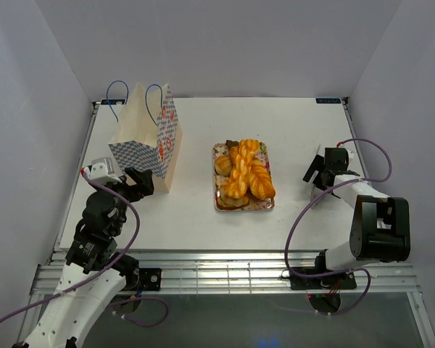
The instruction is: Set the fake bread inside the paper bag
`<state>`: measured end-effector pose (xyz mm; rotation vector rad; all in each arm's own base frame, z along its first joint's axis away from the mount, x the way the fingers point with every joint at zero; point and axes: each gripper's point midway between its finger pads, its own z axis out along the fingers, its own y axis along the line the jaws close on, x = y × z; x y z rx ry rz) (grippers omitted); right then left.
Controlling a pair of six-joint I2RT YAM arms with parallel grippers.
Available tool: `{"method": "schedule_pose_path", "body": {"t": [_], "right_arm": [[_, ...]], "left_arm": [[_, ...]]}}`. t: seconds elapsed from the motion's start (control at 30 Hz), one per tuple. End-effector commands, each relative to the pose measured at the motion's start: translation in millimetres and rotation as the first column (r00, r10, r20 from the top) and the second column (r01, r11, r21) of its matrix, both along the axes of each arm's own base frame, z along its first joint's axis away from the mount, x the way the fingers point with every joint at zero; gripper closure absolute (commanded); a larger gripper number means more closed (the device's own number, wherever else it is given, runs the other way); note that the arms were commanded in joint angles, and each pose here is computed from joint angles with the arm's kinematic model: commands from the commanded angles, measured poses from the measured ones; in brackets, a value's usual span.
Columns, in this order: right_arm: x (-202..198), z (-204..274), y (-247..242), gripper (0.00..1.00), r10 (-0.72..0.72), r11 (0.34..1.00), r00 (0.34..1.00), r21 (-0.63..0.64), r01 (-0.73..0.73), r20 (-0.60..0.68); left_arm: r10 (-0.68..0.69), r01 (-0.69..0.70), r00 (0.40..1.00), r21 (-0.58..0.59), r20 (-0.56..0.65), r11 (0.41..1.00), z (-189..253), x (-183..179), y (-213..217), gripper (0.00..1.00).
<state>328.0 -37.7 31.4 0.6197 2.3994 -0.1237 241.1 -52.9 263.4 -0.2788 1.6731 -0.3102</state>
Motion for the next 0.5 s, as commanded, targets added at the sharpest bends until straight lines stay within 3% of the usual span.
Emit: {"method": "schedule_pose_path", "body": {"t": [0.0, 0.27, 0.47], "right_arm": [[15.5, 6.5, 5.2, 0.01, 0.054, 0.999, 0.997, 0.004, -0.054, 0.048], [15.3, 5.7, -2.0, 0.0, 0.034, 0.999, 0.999, -0.034, -0.033, 0.031], [16.9, 5.3, -6.2, 0.06, 0.009, 0.999, 0.999, -0.047, -0.007, 0.032]], "left_arm": [[-0.041, 0.041, 0.999, 0.003, 0.013, 0.999, 2.6, 0.0, -7.5, 0.02], [-0.075, 0.075, 0.997, 0.003, 0.017, 0.997, 2.7, -1.8, -13.8, 0.02], [-0.094, 0.094, 0.995, 0.005, 0.02, 0.996, 3.0, -3.4, -17.3, 0.02]]}}
